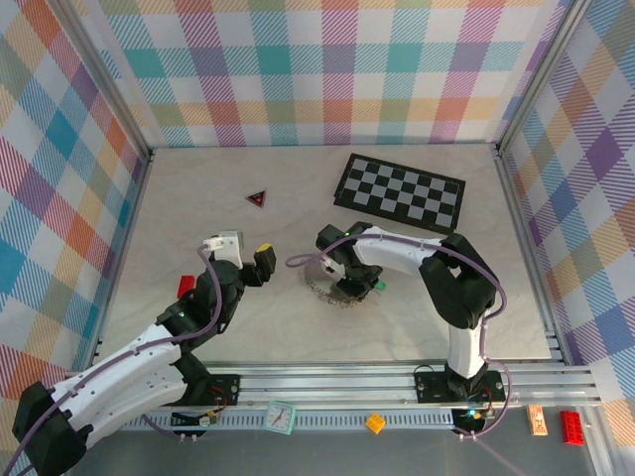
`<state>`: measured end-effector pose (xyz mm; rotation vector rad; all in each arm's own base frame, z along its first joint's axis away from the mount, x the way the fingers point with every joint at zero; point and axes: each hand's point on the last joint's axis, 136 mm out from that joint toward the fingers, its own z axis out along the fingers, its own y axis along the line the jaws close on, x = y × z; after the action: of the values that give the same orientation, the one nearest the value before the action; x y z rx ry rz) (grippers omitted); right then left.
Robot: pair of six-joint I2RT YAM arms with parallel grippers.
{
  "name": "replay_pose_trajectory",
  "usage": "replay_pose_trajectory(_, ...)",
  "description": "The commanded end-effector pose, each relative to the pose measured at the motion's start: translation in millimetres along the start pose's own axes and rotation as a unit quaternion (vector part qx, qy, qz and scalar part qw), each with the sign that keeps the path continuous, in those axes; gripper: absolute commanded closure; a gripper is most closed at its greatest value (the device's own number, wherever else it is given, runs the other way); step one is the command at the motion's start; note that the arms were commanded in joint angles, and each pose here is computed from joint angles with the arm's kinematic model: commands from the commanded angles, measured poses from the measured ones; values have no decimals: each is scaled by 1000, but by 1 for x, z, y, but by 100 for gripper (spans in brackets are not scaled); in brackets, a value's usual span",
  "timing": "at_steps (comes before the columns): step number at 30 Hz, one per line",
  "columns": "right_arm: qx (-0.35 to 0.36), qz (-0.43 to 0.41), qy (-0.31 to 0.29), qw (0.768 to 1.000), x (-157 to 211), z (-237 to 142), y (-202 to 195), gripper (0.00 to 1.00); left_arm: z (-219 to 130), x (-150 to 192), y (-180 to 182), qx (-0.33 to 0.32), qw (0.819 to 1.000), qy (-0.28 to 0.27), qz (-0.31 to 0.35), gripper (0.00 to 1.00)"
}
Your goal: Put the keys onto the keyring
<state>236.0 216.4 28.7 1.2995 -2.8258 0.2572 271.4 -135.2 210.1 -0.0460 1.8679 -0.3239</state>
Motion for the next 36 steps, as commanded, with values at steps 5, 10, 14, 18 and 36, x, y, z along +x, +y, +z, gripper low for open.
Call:
replay_pose_trajectory(5,7,-15,13,1000,1,0,-1,86,1,-5,2,-5,1000,-7,1,19)
replay_pose_trajectory(10,4,-16,16,1000,2,0,0,90,2,-4,2,-6,1000,-6,2,20)
replay_pose_trajectory(14,-1,-15,16,1000,2,0,2,97,2,-4,1,-5,1000,-5,4,20)
replay_pose_trajectory(18,10,-14,6,1000,0,-5,-2,100,1,-7,0,-4,1000,-6,10,20)
replay_pose_trajectory(36,-77,-66,-288,952,-28,-138,22,100,-15,-23,-83,202,959,22,196,39)
